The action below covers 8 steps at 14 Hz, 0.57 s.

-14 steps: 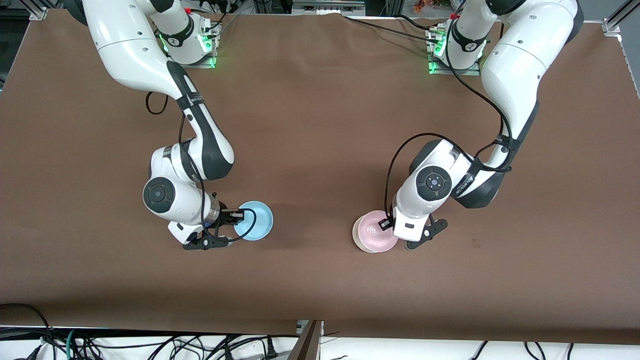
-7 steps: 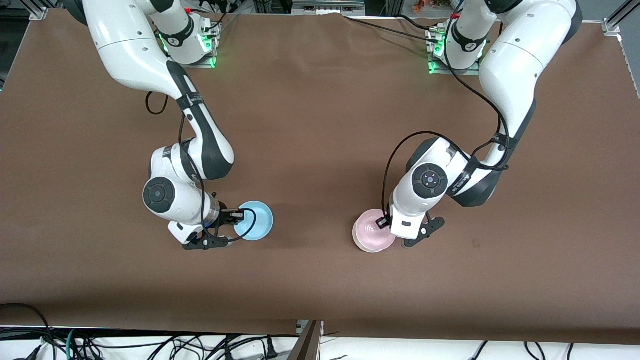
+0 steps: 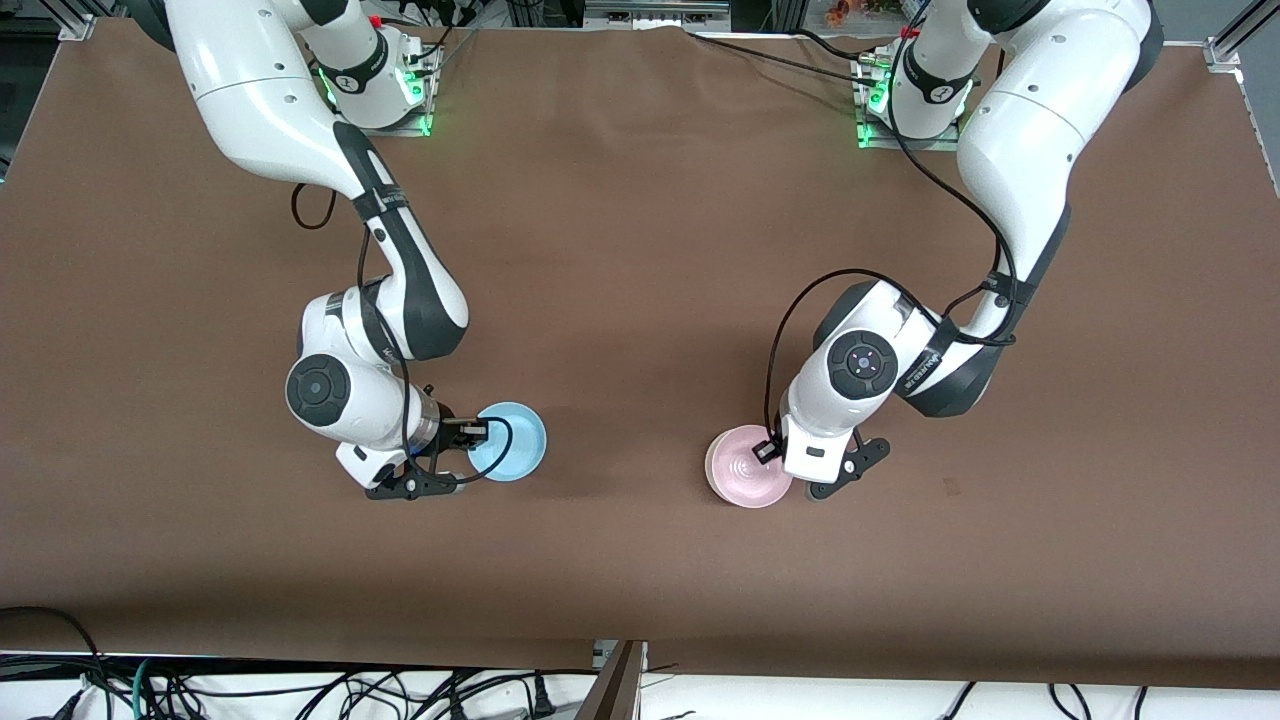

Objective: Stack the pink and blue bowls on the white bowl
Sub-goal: 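Lower the pink bowl into the white bowl and hold it with the left gripper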

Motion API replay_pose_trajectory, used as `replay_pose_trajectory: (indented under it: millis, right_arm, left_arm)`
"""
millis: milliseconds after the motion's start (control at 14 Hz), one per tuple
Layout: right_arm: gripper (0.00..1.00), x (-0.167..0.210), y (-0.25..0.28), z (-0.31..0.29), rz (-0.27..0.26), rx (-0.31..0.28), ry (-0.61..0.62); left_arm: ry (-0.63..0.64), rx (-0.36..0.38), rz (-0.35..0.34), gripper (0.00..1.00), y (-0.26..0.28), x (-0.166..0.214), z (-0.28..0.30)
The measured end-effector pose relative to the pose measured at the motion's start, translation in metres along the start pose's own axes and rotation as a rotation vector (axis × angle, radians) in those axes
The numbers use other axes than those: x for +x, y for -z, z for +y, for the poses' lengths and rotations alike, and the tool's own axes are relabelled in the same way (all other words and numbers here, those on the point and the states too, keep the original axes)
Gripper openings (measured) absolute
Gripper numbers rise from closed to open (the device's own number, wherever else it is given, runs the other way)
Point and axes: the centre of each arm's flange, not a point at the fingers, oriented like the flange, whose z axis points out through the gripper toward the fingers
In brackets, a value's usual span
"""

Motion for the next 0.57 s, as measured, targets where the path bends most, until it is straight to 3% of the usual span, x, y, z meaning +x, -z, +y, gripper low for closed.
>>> replay_pose_trajectory:
  millis: [571]
  right_arm:
    - [0.02,0.0001,0.0001,0.0002,0.000,0.000,0.000]
  left_arm:
    - [0.009,0.018,0.022,0.08,-0.0121,-0.0055,0.0036]
